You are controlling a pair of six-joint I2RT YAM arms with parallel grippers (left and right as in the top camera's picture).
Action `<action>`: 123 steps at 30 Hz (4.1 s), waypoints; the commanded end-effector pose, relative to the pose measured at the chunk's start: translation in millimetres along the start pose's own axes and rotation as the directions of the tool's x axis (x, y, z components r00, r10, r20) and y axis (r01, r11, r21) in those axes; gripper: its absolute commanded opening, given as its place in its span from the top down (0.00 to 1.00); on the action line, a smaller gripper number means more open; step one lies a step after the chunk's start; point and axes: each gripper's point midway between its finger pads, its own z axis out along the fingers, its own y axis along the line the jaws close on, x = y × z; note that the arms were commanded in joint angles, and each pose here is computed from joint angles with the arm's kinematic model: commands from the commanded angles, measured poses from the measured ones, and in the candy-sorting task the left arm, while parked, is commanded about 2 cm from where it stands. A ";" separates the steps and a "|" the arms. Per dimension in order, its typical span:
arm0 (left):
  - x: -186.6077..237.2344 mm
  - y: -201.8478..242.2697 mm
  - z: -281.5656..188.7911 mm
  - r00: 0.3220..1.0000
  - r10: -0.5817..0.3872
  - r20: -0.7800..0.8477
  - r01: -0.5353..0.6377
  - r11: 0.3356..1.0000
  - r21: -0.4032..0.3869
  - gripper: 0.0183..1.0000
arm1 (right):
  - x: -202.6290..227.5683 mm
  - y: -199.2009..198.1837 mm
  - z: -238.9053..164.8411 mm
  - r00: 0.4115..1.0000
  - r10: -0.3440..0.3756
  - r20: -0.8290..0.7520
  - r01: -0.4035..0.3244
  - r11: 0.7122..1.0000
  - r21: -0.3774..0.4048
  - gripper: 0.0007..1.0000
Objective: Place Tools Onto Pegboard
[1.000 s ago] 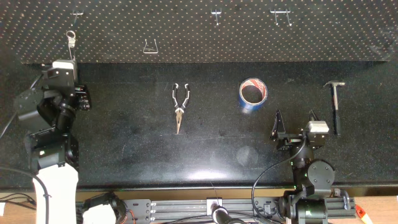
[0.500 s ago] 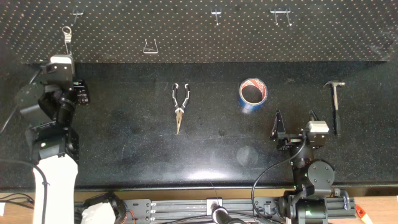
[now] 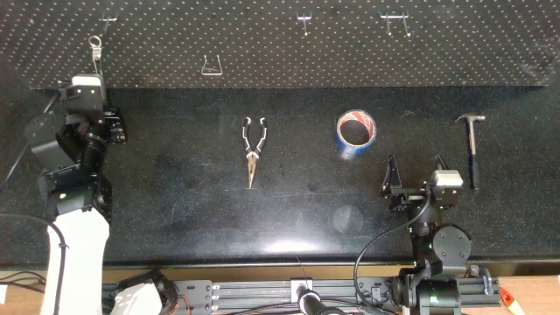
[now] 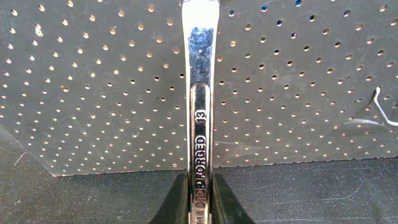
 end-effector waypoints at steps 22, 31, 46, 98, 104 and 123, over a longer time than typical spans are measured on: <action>-3.0 -3.6 4.8 1.000 -0.014 0.013 0.014 1.000 0.024 0.99 | 2.1 0.0 0.0 1.000 0.011 -0.004 -0.011 1.000 0.002 0.07; -1.0 -4.0 4.8 1.000 -0.013 0.005 0.013 1.000 0.025 0.99 | 2.1 0.0 0.0 1.000 0.011 -0.004 -0.011 1.000 0.002 0.07; -2.9 -2.4 10.3 1.000 -0.010 0.020 0.010 1.000 0.023 0.99 | 2.1 -0.1 0.0 1.000 0.011 -0.004 -0.011 1.000 0.003 0.07; 8.2 -1.8 37.6 1.000 0.001 0.010 -0.001 1.000 -0.005 0.90 | 2.1 0.0 0.0 1.000 0.011 -0.004 -0.011 1.000 0.002 0.07; 8.2 -1.8 37.6 1.000 0.001 0.010 -0.001 1.000 -0.005 0.80 | 2.1 0.0 0.0 1.000 0.011 -0.004 -0.011 1.000 0.002 0.07; 11.3 -8.7 6.9 0.999 -0.015 -0.052 0.016 1.000 0.009 0.00 | 2.1 0.0 0.0 1.000 0.011 -0.004 -0.011 1.000 0.002 0.07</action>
